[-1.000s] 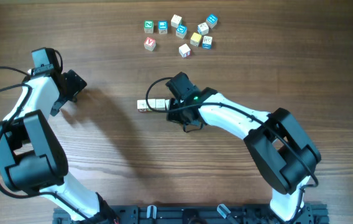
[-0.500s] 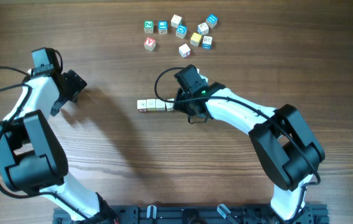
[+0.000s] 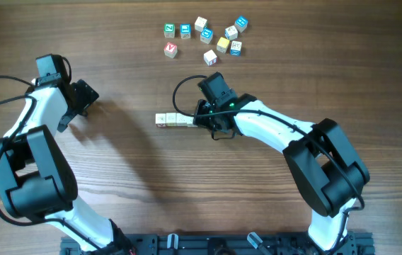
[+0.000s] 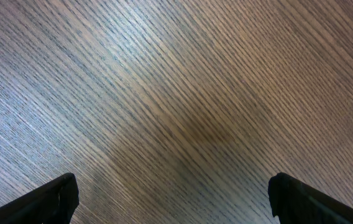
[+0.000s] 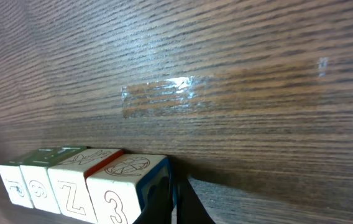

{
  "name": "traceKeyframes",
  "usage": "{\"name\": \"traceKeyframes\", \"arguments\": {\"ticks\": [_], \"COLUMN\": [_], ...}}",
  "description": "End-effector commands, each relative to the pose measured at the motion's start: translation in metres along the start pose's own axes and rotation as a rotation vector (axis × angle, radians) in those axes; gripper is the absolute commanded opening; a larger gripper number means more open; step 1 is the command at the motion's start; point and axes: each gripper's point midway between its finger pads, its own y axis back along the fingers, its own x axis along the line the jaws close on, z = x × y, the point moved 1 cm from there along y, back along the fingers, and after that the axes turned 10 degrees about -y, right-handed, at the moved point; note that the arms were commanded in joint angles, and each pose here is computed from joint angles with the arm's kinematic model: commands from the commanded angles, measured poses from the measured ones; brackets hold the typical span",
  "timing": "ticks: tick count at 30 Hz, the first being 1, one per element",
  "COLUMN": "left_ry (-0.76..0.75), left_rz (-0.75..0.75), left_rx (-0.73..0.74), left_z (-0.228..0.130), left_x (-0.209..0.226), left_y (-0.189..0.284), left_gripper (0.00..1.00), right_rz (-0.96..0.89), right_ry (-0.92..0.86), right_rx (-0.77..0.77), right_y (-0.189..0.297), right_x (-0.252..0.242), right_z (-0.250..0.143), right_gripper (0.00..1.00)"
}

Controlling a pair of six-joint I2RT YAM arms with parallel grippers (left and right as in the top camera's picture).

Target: Form a horizontal line

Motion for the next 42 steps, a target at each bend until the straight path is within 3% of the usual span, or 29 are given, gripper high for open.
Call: {"name": "traceKeyframes", "arguments": {"ticks": [1, 14, 20, 24, 30, 42], "left_ry": [0.007, 0.007, 0.007, 0.007, 0.007, 0.007], "left_rz": [0.002, 0.002, 0.002, 0.002, 0.002, 0.002], "left_rx": [0.01, 0.01, 0.01, 0.01, 0.01, 0.01], "left_z": [-0.003, -0.003, -0.003, -0.003, -0.003, -0.003], "left_x": [0.0, 0.0, 0.0, 0.0, 0.0, 0.0], "left_y": [-0.003, -0.003, -0.003, -0.003, -0.003, -0.003], "left_gripper": [1.0, 1.0, 1.0, 1.0, 1.0, 1.0], "right_rz": [-0.013, -0.094, -0.1, -0.1, -0.103, -0.122], "right_ry": [0.017, 0.011, 0.012, 0.011, 0.011, 0.004], "right_rx": [0.02, -0.06, -0.07, -0.07, -0.076, -0.109], "right_y": [-0.007, -0.006, -0.006, -0.006, -0.006, -0.005], "right_x": [-0.005, -0.021, -0.021, -0.021, -0.022, -0.025], "right_z": [-0.004, 0.008, 0.01, 0.01, 0.011, 0.016], "right_gripper": [0.05, 0.05, 0.15, 0.16, 0.36, 0.39]}}
